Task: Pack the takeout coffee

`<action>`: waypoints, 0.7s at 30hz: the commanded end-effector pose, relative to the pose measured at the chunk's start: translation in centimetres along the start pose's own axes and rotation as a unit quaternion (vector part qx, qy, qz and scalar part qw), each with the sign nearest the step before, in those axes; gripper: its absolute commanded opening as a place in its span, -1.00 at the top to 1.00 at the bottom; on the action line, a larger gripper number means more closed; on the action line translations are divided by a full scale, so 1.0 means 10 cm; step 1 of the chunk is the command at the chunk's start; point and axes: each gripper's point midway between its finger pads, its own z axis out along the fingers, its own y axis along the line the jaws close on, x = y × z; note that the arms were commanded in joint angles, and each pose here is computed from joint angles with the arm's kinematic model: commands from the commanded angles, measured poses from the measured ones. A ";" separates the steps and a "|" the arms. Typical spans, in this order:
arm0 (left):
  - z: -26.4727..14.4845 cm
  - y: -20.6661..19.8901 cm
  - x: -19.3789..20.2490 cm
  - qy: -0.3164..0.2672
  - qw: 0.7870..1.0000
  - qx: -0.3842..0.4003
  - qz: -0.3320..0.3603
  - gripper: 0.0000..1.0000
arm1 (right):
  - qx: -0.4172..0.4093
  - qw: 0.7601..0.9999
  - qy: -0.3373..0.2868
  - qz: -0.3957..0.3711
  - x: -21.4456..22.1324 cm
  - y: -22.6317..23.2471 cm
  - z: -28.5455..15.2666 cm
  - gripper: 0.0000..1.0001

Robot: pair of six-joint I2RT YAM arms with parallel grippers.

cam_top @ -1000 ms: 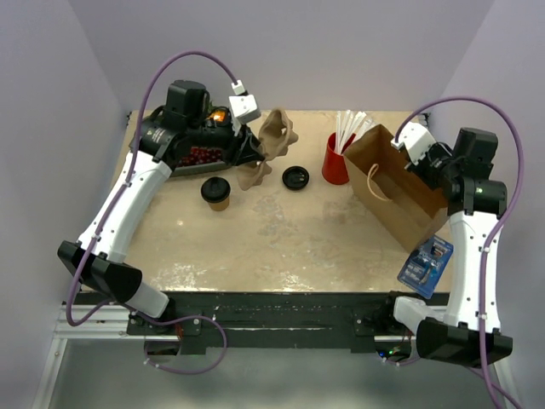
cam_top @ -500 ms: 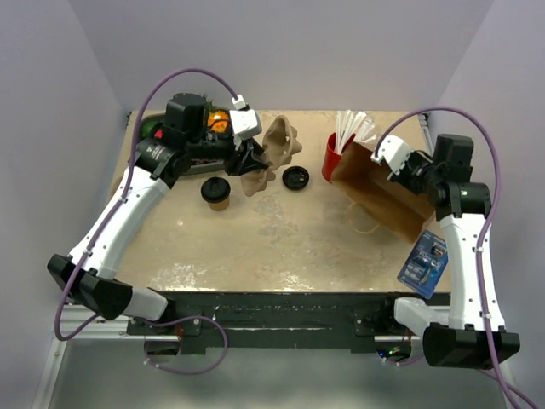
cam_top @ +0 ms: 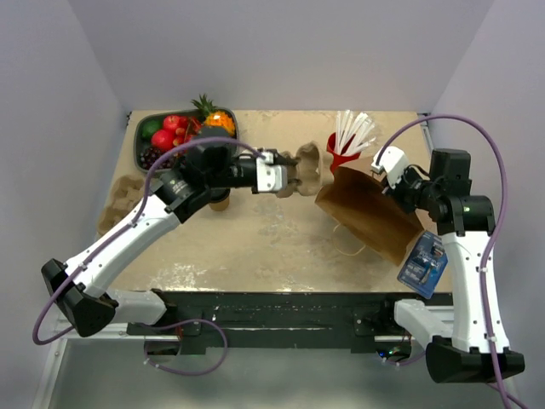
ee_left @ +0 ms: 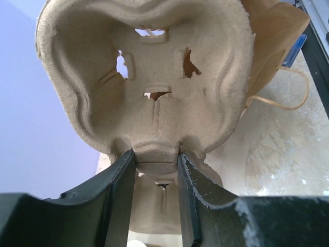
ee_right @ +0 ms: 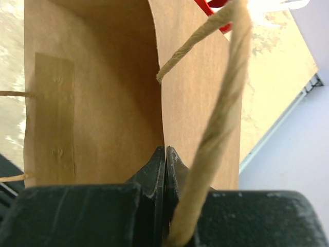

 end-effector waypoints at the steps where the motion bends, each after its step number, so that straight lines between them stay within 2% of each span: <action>1: 0.08 0.09 -0.50 -0.084 0.981 -0.043 0.171 1.00 | -0.021 0.998 -0.028 0.052 -0.16 0.17 -0.18 1.00; 7: 0.43 -0.36 -0.55 -0.120 0.965 0.025 0.231 1.00 | -0.039 0.996 -0.019 0.078 -0.06 0.33 -0.17 1.00; 11: 0.58 -0.64 -0.68 -0.164 0.948 0.049 0.267 1.00 | -0.034 0.996 -0.014 0.086 -0.06 0.31 -0.20 1.00; 14: 0.62 -0.76 -0.73 -0.184 0.941 0.058 0.278 1.00 | -0.027 0.995 -0.012 0.095 -0.08 0.28 -0.23 1.00; 21: 0.81 -0.90 -0.59 -0.187 0.933 0.074 0.299 1.00 | -0.036 0.994 -0.015 0.103 -0.15 0.28 -0.29 1.00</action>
